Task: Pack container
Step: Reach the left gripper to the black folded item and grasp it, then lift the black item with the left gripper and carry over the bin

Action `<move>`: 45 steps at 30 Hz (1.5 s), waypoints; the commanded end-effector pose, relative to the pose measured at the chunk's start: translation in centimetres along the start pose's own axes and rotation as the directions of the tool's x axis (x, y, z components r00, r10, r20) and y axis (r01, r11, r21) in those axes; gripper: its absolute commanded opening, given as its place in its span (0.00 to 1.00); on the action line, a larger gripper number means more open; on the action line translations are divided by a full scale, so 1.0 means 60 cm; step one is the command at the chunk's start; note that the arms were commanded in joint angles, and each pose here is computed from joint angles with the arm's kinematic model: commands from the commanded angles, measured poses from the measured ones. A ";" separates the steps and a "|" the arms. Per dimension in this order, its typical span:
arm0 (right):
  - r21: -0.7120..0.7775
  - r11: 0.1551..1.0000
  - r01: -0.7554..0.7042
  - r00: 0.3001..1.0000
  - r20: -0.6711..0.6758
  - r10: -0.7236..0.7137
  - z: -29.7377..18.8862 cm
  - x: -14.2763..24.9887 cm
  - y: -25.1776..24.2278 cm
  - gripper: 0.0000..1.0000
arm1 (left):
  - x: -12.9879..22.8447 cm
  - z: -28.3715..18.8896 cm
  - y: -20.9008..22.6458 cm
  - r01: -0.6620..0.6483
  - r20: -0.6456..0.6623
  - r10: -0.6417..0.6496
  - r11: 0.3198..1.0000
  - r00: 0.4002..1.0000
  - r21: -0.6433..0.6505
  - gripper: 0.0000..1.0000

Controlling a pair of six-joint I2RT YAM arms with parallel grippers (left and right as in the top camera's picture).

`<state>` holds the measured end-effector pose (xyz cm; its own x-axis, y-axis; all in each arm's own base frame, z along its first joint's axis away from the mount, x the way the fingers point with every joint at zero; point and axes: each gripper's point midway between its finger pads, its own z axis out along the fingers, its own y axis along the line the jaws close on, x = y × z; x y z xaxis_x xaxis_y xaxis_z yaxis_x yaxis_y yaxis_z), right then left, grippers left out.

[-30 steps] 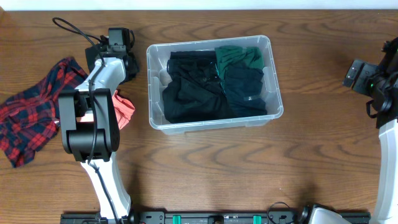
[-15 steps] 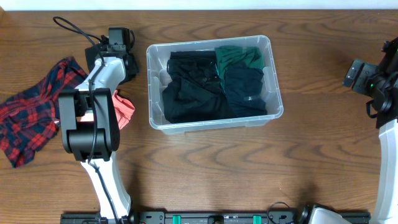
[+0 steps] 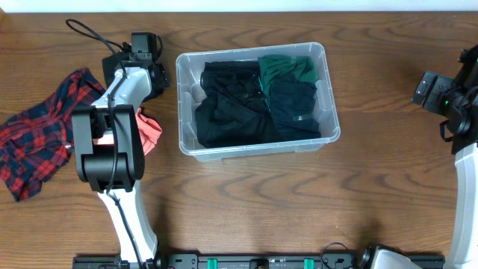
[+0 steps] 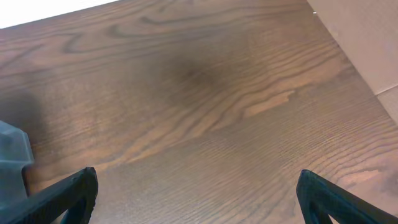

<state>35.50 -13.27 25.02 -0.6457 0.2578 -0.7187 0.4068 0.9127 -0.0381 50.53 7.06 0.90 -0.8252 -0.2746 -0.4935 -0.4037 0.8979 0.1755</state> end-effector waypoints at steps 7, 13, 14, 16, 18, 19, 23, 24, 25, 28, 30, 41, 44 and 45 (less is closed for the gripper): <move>0.002 1.000 -0.008 1.000 -0.001 0.008 0.001 0.000 -0.002 0.99 | 0.149 0.075 -0.008 -0.038 -0.261 0.048 0.998 0.964 0.041 0.51; 0.002 1.000 -0.008 1.000 -0.001 0.008 0.001 0.000 -0.002 0.99 | 0.110 0.046 -0.006 -0.125 -0.212 0.136 0.990 0.968 0.067 0.06; 0.002 1.000 -0.008 1.000 -0.001 0.008 0.001 0.000 -0.002 0.99 | 0.092 0.035 0.001 -0.134 -0.186 0.141 0.990 0.972 0.050 0.06; 0.002 1.000 -0.009 1.000 -0.001 0.009 0.001 0.000 -0.002 0.99 | 0.045 0.003 0.022 -0.127 -0.112 0.124 0.992 0.986 -0.017 0.06; 0.002 1.000 -0.008 1.000 -0.001 0.008 0.001 0.000 -0.002 0.99 | -0.002 -0.037 0.041 -0.103 -0.032 0.101 0.993 0.994 -0.063 0.06; 0.002 1.000 -0.008 1.000 -0.001 0.008 0.001 0.000 -0.002 0.99 | -0.027 -0.063 0.050 -0.085 0.014 0.087 0.993 0.996 -0.078 0.06; 0.002 1.000 -0.008 1.000 -0.001 0.008 0.001 0.000 -0.002 0.99 | -0.099 -0.170 0.071 -0.024 0.167 0.032 0.998 0.985 -0.052 0.06; 0.002 1.000 -0.008 1.000 -0.001 0.008 0.001 0.000 -0.002 0.99 | -0.115 -0.203 0.077 -0.008 0.207 0.016 0.999 0.978 -0.037 0.06; 0.002 1.000 -0.008 1.000 -0.001 0.008 0.001 0.000 -0.002 0.99 | -0.128 -0.236 0.082 0.004 0.245 0.001 1.000 0.970 -0.021 0.06; 0.002 1.000 -0.008 1.000 -0.001 0.008 0.001 0.000 -0.002 0.99 | -0.144 -0.315 0.089 0.045 0.311 -0.056 0.998 0.949 0.042 0.06; 0.002 1.000 -0.008 1.000 -0.001 0.008 0.001 0.000 -0.002 0.99 | -0.140 -0.370 0.074 0.025 0.328 -0.071 0.990 0.942 0.141 0.06; 0.002 1.000 -0.008 1.000 -0.001 0.008 0.001 0.000 -0.002 0.99 | -0.017 -0.480 -0.041 0.046 0.051 -0.089 0.835 0.995 0.549 0.06; 0.002 1.000 -0.008 1.000 -0.001 0.008 0.001 0.000 -0.002 0.99 | 0.001 -0.491 -0.067 0.011 0.047 -0.045 0.828 0.998 0.561 0.06; 0.002 1.000 -0.008 1.000 -0.001 0.008 0.001 0.000 -0.002 0.99 | 0.004 -0.493 -0.073 -0.001 0.054 -0.035 0.831 0.998 0.556 0.06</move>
<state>35.50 -13.27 25.02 -0.6457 0.2578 -0.7187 0.4068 0.9127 -0.0381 40.62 -4.89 24.57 -0.7837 -0.2892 -0.5497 -0.1529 0.9476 -0.2805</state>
